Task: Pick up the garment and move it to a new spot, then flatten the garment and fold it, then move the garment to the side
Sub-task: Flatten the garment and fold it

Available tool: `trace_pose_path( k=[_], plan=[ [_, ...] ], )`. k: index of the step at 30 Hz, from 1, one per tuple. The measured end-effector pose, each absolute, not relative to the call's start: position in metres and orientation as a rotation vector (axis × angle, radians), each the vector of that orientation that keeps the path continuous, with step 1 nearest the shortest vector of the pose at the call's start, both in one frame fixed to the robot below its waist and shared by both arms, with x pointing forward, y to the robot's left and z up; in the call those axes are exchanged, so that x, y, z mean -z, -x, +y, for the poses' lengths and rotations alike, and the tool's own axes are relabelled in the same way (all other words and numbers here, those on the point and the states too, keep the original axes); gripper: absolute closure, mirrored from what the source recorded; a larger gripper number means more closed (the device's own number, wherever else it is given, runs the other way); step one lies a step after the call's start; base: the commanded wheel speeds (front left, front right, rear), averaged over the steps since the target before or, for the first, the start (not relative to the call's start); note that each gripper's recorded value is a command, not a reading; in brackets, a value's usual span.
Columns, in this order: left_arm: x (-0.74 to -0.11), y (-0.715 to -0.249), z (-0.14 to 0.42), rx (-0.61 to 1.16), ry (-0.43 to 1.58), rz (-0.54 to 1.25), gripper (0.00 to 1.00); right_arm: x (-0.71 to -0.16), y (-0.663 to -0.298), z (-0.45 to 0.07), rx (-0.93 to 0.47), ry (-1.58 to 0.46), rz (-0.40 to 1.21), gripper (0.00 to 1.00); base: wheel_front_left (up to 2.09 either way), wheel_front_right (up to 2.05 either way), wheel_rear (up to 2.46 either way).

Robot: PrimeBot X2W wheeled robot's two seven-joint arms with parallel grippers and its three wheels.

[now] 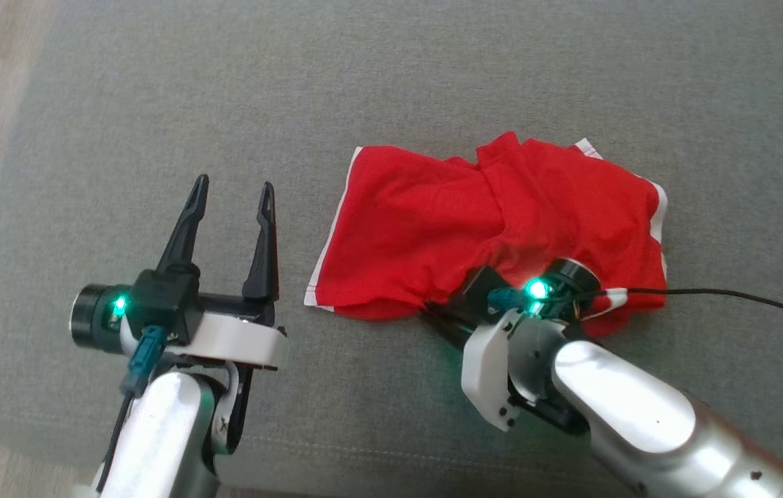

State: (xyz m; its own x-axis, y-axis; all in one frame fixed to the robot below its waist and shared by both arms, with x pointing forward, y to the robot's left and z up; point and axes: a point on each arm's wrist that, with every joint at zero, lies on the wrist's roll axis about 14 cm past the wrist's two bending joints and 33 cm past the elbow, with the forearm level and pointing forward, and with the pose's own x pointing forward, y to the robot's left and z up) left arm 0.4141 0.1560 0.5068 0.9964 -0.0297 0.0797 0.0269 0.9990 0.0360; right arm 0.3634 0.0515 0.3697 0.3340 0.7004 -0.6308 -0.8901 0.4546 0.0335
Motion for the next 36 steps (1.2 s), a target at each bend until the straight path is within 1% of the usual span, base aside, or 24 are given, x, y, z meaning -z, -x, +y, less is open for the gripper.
trace_pose_path(
  k=[1,2,4,7,10,14,18,23,27,31,32,33,36],
  plan=[
    [-0.508,-0.414,0.155,0.031,-0.035,-0.084,0.0,-0.379,-0.366,0.055,-1.065,0.317,0.595,1.0,0.0,0.0,0.0],
    [-0.508,-0.414,0.155,0.031,-0.035,-0.084,0.0,-0.379,-0.366,0.055,-1.065,0.317,0.595,1.0,0.0,0.0,0.0],
    [-0.51,-0.415,0.153,0.037,-0.032,-0.09,0.0,-0.405,-0.377,0.063,-1.055,0.24,0.496,1.0,0.0,0.0,0.0],
    [-0.512,-0.416,0.149,0.049,-0.029,-0.096,0.0,-0.451,-0.4,0.067,-1.001,0.121,0.341,1.0,0.0,0.0,0.0],
    [-0.513,-0.419,0.143,0.067,-0.023,-0.102,0.0,-0.486,-0.421,0.052,-0.905,0.005,0.239,1.0,0.0,0.0,0.0],
    [-0.513,-0.421,0.134,0.091,-0.016,-0.106,0.0,-0.502,-0.444,0.005,-0.698,-0.142,0.194,1.0,0.0,0.0,0.0],
    [-0.51,-0.423,0.127,0.112,-0.008,-0.097,0.0,-0.493,-0.452,-0.054,-0.482,-0.228,0.205,1.0,0.0,0.0,0.0],
    [-0.505,-0.425,0.118,0.14,-0.003,-0.088,0.0,-0.453,-0.433,-0.114,-0.272,-0.281,0.318,1.0,0.0,0.0,0.0],
    [-0.503,-0.426,0.115,0.15,-0.003,-0.083,0.0,-0.418,-0.41,-0.146,-0.147,-0.328,0.421,1.0,0.0,0.0,0.0],
    [-0.501,-0.427,0.114,0.155,-0.004,-0.078,0.0,-0.399,-0.393,-0.158,-0.081,-0.398,0.475,1.0,0.0,0.0,0.0],
    [-0.501,-0.427,0.114,0.157,-0.004,-0.078,0.0,-0.398,-0.392,-0.16,-0.071,-0.412,0.473,0.55,0.0,0.0,0.0],
    [-0.502,-0.427,0.113,0.159,-0.004,-0.08,0.0,-0.402,-0.394,-0.161,-0.061,-0.426,0.443,0.0,0.0,0.0,0.0],
    [-0.502,-0.426,0.114,0.159,-0.007,-0.079,0.0,-0.416,-0.399,-0.162,-0.062,-0.412,0.371,0.0,0.0,0.0,0.0]
  ],
)
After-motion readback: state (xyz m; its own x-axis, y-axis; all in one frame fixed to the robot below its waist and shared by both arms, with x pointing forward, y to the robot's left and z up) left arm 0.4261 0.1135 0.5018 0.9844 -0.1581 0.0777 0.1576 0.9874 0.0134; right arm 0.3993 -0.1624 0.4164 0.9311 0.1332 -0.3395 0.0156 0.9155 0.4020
